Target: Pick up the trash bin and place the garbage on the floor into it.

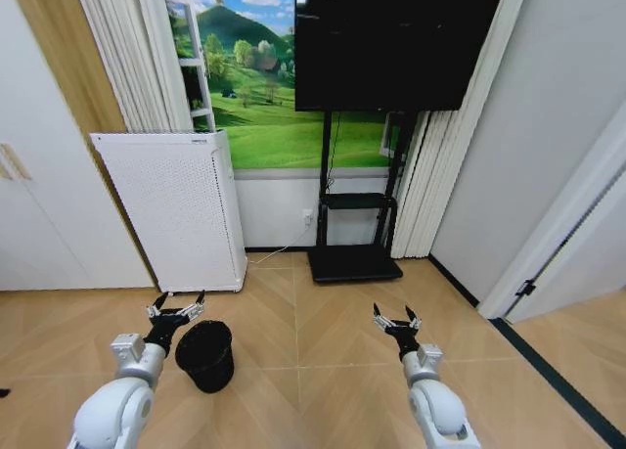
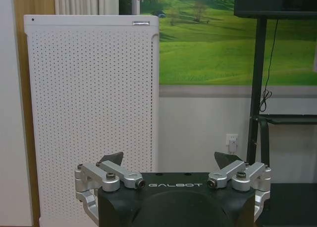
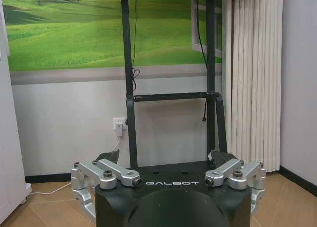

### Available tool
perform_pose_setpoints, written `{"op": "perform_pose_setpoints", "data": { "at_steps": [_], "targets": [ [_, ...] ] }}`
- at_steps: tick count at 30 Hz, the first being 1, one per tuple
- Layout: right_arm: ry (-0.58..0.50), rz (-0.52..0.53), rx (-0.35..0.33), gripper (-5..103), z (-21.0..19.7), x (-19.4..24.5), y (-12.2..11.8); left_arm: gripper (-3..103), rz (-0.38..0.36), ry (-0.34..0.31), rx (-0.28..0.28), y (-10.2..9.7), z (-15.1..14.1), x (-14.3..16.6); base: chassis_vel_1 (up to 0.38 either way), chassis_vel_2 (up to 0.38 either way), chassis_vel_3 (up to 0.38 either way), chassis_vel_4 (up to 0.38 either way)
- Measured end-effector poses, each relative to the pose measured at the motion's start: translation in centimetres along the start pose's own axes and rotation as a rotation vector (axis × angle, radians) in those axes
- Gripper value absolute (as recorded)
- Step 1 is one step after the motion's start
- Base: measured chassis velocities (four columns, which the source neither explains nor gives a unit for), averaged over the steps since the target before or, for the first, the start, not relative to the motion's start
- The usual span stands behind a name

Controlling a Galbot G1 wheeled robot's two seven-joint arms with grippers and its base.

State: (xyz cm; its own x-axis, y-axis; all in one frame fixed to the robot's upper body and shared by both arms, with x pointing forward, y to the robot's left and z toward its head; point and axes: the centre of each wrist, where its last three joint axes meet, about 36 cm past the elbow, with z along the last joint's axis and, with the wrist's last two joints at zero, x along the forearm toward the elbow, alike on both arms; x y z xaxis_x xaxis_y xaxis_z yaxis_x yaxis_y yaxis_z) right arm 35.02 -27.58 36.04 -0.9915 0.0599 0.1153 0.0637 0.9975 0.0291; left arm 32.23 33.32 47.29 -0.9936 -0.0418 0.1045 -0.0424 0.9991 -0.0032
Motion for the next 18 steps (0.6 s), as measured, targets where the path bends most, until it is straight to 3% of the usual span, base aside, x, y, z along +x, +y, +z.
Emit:
{"op": "perform_pose_setpoints", "data": {
  "at_steps": [18],
  "targets": [
    [0.007, 0.004, -0.001, 100, 0.22, -0.01, -0.15, 100, -0.008, 0.005, 0.01, 0.07, 0.46, -0.07, 0.0, 0.0, 0.0, 0.0]
  ]
}}
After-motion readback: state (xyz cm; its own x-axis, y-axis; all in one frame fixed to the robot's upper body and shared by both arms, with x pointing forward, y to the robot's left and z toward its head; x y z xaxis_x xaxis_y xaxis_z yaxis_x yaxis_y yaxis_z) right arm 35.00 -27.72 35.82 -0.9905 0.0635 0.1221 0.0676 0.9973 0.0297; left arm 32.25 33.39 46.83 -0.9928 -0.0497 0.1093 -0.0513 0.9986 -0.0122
